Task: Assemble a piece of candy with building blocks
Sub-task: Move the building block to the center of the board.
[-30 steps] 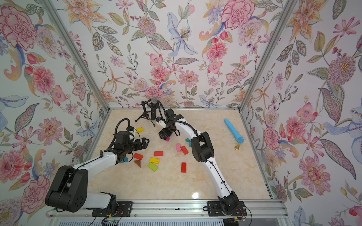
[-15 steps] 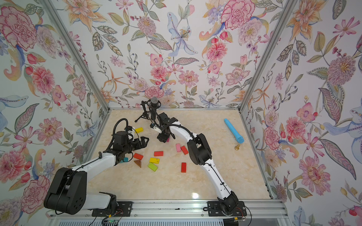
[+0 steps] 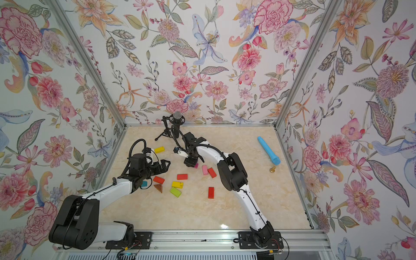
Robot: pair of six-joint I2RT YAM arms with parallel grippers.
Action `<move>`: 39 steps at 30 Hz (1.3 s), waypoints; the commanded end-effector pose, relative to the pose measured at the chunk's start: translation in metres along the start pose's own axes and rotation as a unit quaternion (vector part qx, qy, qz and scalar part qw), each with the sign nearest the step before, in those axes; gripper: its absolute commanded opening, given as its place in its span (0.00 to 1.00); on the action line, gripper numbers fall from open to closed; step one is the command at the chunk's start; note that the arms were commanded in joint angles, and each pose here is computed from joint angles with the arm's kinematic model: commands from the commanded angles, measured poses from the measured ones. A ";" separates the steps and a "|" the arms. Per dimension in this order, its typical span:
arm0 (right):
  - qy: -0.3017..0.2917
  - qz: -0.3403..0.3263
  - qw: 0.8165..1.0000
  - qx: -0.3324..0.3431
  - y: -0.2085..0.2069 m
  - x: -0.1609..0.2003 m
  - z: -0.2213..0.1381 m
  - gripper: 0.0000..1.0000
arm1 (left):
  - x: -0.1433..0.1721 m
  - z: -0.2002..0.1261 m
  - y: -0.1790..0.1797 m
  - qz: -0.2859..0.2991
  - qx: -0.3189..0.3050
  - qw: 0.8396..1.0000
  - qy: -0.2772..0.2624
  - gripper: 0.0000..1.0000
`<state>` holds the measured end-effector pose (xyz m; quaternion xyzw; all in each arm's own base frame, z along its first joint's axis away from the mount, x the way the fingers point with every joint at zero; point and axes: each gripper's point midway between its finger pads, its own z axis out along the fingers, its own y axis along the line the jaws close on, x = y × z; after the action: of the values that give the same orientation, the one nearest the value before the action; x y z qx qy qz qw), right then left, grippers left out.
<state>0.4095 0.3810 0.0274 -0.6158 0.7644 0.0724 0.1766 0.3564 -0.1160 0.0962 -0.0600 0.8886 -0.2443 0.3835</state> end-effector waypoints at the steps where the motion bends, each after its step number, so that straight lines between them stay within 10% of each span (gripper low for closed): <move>1: -0.006 -0.010 1.000 -0.028 0.011 0.002 -0.008 0.56 | -0.003 0.000 0.001 -0.012 0.007 1.000 -0.010 0.99; 13: -0.074 0.133 0.988 -0.004 -0.009 -0.009 -0.077 1.00 | -0.007 -0.003 0.004 0.009 -0.012 1.000 -0.013 0.99; 24: -0.189 0.347 0.913 -0.105 0.072 -0.013 -0.093 1.00 | -0.003 0.008 0.006 0.023 -0.020 1.000 -0.001 0.99; 39: -0.144 0.403 0.896 -0.117 0.059 0.001 -0.022 1.00 | 0.000 0.000 0.007 0.028 -0.028 0.999 -0.011 0.99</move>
<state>0.3375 0.3829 0.0447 -0.2705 0.8975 0.3082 0.1624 0.3559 -0.1123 0.0884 -0.0505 0.8950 -0.2167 0.3866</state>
